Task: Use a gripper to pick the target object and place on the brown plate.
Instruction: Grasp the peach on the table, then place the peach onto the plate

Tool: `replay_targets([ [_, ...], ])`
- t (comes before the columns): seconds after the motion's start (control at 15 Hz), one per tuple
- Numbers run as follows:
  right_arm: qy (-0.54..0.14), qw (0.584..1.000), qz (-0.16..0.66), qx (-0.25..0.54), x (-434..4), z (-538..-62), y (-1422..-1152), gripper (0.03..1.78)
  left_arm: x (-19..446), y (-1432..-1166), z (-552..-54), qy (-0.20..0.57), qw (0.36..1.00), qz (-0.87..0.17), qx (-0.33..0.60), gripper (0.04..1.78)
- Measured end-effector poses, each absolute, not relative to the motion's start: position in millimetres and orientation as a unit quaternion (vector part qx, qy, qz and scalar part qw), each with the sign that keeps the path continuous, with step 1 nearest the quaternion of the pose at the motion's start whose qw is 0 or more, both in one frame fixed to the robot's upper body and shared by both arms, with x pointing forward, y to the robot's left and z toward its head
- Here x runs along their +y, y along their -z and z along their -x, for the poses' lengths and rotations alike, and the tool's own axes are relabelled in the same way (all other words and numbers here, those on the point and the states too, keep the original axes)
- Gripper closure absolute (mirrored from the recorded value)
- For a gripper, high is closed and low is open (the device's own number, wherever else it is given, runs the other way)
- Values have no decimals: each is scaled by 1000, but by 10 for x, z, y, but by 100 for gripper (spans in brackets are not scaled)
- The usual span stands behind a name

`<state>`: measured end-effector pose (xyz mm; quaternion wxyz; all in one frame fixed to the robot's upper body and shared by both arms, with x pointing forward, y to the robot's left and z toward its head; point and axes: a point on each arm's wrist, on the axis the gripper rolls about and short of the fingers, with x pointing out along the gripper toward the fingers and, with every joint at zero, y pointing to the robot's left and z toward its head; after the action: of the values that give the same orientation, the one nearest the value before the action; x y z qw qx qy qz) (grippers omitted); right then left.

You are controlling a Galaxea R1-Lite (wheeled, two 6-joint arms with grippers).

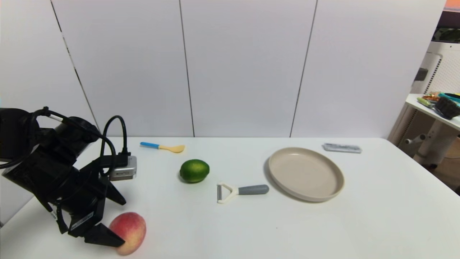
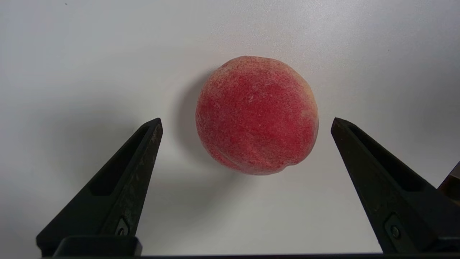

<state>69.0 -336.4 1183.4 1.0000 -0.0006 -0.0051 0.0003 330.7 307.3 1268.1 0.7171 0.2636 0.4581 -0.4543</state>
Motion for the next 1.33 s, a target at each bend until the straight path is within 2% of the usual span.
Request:
replay_targets([
  [0.8,-1,1000,1,-5,-3364,-690,-11834,12,3027,-12444,-3410,466,701,-257,475,13],
  [0.93,0,1000,1,-5,-3364,-690,-11834,12,3013,-12422,-3417,468,698,-257,477,44],
  [1.0,-1,1000,0,-5,-3364,-690,-11834,12,3009,-12413,-3419,469,697,-257,478,54],
  [1.13,-1,1000,1,-5,-3364,-690,-11834,12,3006,-12401,-3414,470,695,-256,480,61],
  [1.33,-1,1000,1,-5,-3364,-690,-11834,12,2968,-12452,-3401,471,698,-258,474,62],
])
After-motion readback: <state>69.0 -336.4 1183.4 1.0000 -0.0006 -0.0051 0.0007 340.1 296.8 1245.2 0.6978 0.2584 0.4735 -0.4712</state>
